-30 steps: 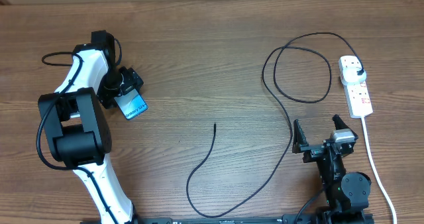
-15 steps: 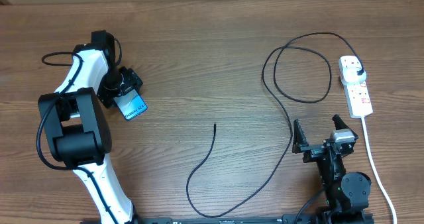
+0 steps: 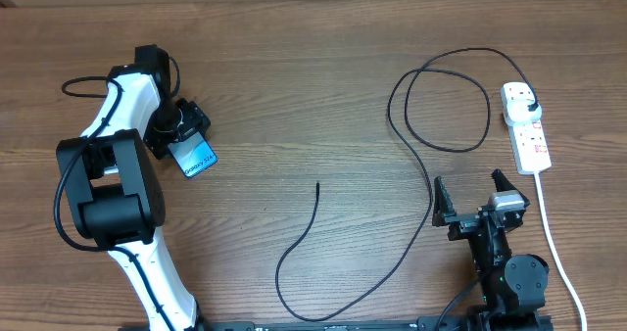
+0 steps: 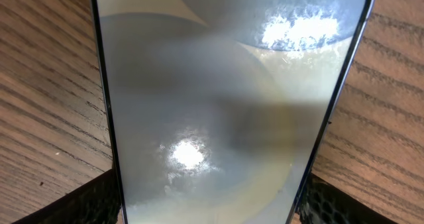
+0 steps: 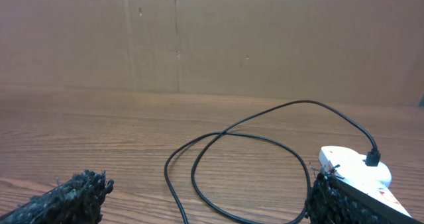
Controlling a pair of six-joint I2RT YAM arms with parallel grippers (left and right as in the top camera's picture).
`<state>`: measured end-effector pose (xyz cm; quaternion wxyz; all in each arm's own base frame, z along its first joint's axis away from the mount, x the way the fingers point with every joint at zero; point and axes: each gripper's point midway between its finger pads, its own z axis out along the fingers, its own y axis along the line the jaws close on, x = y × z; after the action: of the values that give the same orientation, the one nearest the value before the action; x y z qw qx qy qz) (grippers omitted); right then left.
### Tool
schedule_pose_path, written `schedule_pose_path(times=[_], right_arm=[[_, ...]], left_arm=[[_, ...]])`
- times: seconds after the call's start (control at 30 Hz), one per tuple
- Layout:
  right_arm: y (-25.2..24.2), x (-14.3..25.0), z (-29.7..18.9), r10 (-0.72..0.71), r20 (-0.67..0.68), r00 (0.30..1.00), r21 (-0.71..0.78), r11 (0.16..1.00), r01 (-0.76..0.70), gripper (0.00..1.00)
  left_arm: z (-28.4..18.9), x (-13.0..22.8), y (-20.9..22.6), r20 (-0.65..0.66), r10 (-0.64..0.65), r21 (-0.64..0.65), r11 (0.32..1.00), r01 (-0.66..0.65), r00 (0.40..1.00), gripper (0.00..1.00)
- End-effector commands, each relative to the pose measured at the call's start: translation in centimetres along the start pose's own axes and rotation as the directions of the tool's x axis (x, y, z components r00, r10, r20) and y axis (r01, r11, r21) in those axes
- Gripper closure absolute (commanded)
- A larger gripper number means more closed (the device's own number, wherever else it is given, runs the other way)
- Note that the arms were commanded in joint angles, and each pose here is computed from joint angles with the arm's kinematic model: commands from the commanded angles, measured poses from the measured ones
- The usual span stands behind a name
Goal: Plug charger to phone and switch on socket
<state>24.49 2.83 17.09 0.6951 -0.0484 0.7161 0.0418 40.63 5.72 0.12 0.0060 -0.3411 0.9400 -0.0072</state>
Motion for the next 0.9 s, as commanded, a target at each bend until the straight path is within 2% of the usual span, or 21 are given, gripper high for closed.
schedule_pose_path(times=[0.0, 0.37, 0.57, 0.8, 0.87], right_arm=[[0.06, 0.13, 0.00, -0.002, 0.006, 1.000, -0.001, 1.000, 0.002, 0.00], [0.05, 0.14, 0.00, -0.001, 0.006, 1.000, -0.001, 1.000, 0.001, 0.00], [0.06, 0.14, 0.00, -0.001, 0.006, 1.000, -0.001, 1.000, 0.001, 0.00], [0.06, 0.14, 0.00, -0.001, 0.006, 1.000, -0.001, 1.000, 0.001, 0.00], [0.06, 0.14, 0.00, -0.001, 0.006, 1.000, -0.001, 1.000, 0.001, 0.00]], left_arm=[[1.06, 0.50, 0.49, -0.028, -0.019, -0.013, 1.000, 0.019, 0.999, 0.17], [1.06, 0.49, 0.49, -0.027, -0.019, -0.013, 1.000, 0.019, 0.999, 0.30], [1.06, 0.49, 0.49, -0.027, -0.019, -0.013, 1.000, 0.019, 0.999, 0.32], [1.07, 0.38, 0.43, -0.023, -0.019, -0.010, 1.000, 0.019, 1.000, 0.43], [1.07, 0.33, 0.39, -0.021, -0.019, -0.009, 1.000, 0.019, 1.000, 0.50]])
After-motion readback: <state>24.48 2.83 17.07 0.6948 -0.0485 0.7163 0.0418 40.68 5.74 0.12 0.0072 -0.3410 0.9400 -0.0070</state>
